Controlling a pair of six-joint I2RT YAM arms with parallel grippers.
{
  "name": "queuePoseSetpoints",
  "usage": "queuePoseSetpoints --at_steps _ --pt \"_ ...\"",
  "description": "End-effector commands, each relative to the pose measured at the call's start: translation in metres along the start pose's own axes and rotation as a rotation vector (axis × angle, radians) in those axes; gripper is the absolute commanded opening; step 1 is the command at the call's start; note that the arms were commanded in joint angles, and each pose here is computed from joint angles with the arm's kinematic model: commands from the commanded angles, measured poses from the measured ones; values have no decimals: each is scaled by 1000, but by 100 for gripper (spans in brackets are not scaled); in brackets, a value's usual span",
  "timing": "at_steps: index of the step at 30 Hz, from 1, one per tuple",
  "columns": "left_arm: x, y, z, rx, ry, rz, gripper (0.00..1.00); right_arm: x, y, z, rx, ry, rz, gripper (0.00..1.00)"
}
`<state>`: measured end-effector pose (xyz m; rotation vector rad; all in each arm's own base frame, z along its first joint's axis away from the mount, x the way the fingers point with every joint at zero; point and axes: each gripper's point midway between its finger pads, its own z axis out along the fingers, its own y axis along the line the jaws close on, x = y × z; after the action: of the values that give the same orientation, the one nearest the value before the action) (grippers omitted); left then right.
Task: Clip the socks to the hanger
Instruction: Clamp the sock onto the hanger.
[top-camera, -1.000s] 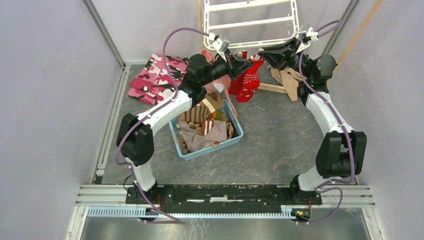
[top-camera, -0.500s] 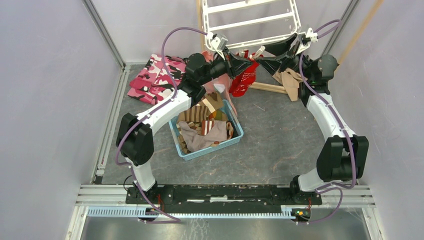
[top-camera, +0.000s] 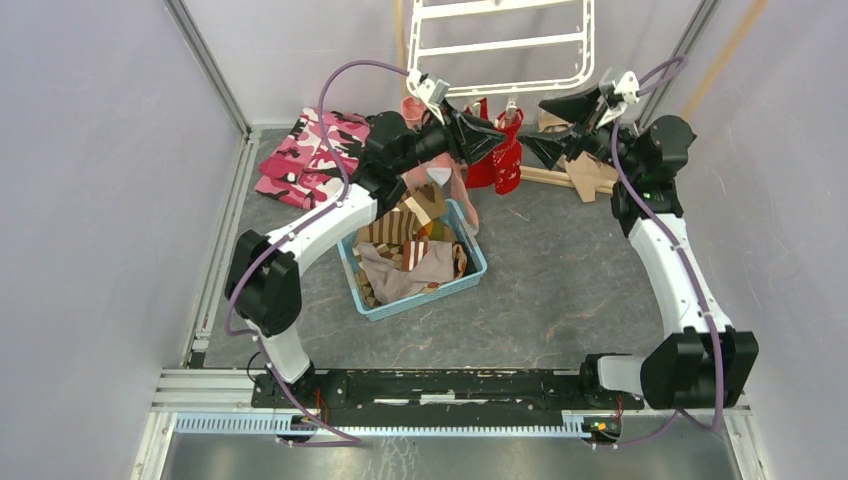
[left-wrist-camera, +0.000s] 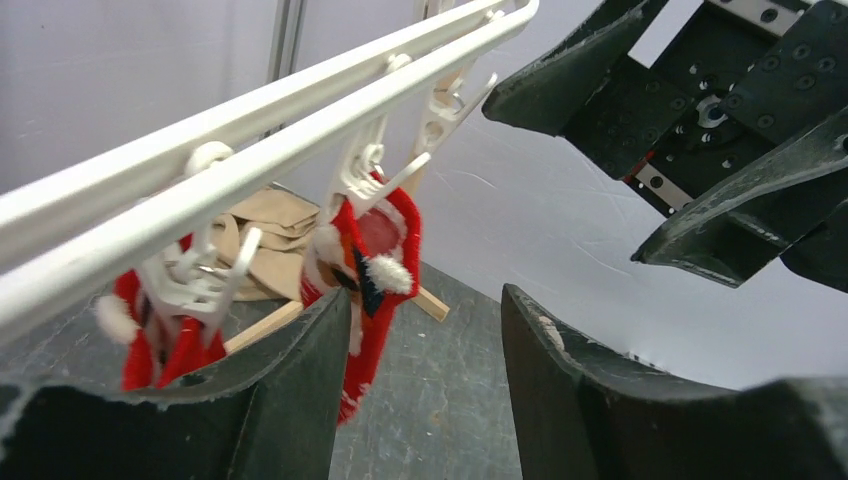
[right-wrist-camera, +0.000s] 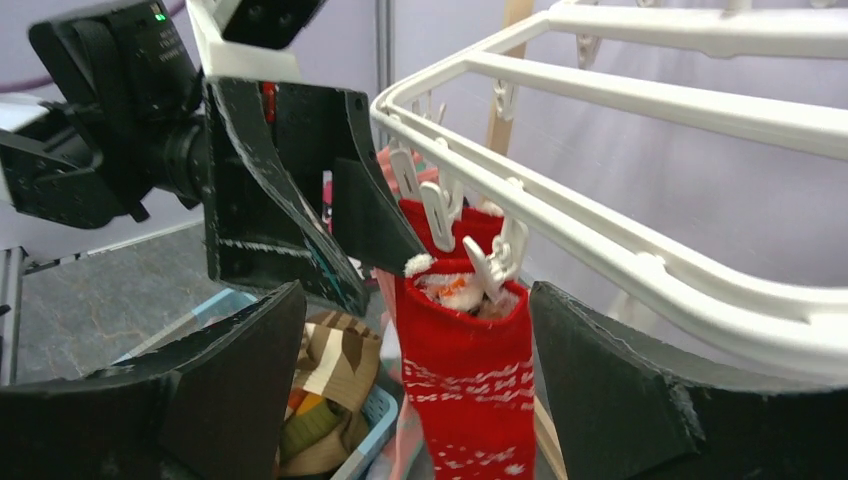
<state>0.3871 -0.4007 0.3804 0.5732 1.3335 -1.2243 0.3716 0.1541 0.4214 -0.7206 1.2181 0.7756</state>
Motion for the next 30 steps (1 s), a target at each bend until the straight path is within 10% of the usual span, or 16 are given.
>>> queuePoseSetpoints --at_steps 1,30 --pt "-40 -28 -22 20 -62 31 64 10 1 -17 76 48 -26 88" --pt "-18 -9 -192 -316 65 -14 100 66 46 -78 244 199 114 88"
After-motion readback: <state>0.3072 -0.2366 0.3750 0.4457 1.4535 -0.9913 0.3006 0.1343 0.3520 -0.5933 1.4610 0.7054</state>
